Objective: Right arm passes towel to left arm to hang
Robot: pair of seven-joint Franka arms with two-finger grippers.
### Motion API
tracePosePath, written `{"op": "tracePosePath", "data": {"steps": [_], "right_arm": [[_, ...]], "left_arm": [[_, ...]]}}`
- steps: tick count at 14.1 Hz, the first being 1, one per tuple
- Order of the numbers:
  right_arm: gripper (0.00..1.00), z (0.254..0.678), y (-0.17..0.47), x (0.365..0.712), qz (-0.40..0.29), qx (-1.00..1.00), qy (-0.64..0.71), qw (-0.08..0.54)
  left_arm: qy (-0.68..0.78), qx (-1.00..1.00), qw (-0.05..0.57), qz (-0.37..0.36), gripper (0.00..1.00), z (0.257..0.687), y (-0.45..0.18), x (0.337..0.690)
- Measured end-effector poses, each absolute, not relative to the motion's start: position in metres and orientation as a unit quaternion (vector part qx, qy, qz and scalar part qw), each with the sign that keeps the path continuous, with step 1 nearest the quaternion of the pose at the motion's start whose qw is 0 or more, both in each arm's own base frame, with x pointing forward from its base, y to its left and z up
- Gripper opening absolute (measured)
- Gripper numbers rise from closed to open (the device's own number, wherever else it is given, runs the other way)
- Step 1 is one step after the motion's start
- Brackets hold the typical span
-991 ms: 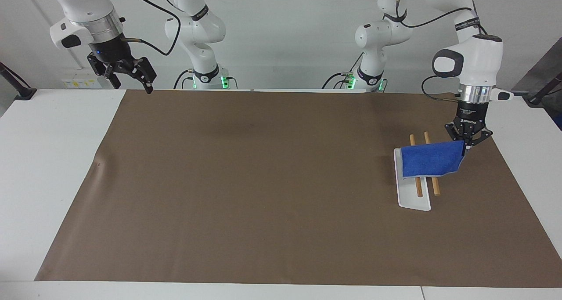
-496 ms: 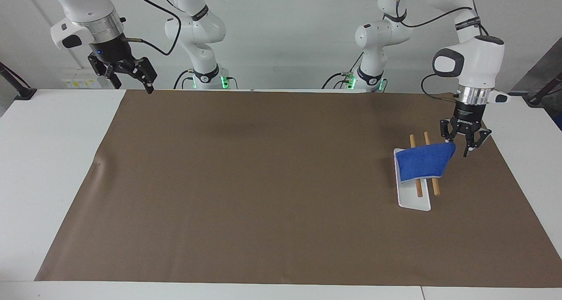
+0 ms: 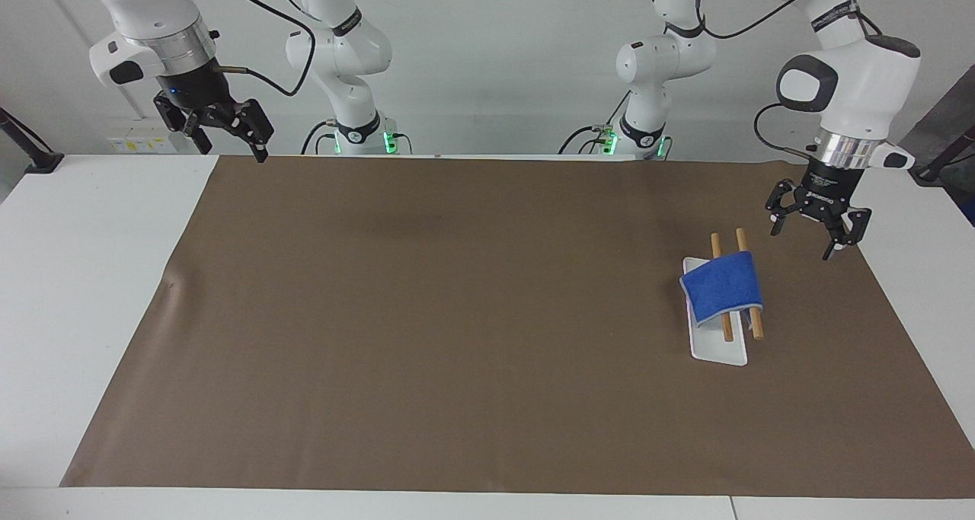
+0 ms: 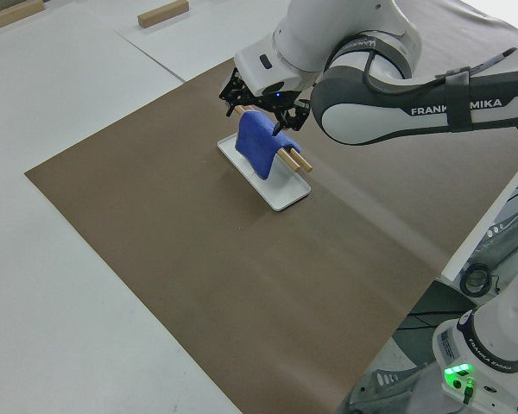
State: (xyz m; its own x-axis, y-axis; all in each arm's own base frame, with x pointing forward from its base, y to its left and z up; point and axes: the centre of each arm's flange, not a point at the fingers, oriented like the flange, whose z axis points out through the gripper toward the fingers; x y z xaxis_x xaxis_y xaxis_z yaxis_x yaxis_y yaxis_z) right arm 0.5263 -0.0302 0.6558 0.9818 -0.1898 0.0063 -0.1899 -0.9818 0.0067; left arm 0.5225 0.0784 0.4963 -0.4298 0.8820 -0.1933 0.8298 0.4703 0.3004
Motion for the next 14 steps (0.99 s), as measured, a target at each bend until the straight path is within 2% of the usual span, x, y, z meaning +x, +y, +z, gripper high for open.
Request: {"op": "tracePosePath", "data": {"steps": [4,7,14], "right_arm": [[1.00,0.656,-0.030,0.526,0.003,0.995,-0.095,0.004],[1.00,0.655,-0.030,0.526,0.002,0.995,-0.095,0.004],[1.00,0.656,-0.030,0.526,0.002,0.995,-0.095,0.004]], "left_arm": [[0.807,0.570,0.117,0.102,1.00,0.520,0.065,0.536],[0.742,0.652,0.107,0.113,1.00,0.533,0.021,0.552],[0.470,0.868,0.087,0.137,1.00,0.544,-0.088,0.556]]}}
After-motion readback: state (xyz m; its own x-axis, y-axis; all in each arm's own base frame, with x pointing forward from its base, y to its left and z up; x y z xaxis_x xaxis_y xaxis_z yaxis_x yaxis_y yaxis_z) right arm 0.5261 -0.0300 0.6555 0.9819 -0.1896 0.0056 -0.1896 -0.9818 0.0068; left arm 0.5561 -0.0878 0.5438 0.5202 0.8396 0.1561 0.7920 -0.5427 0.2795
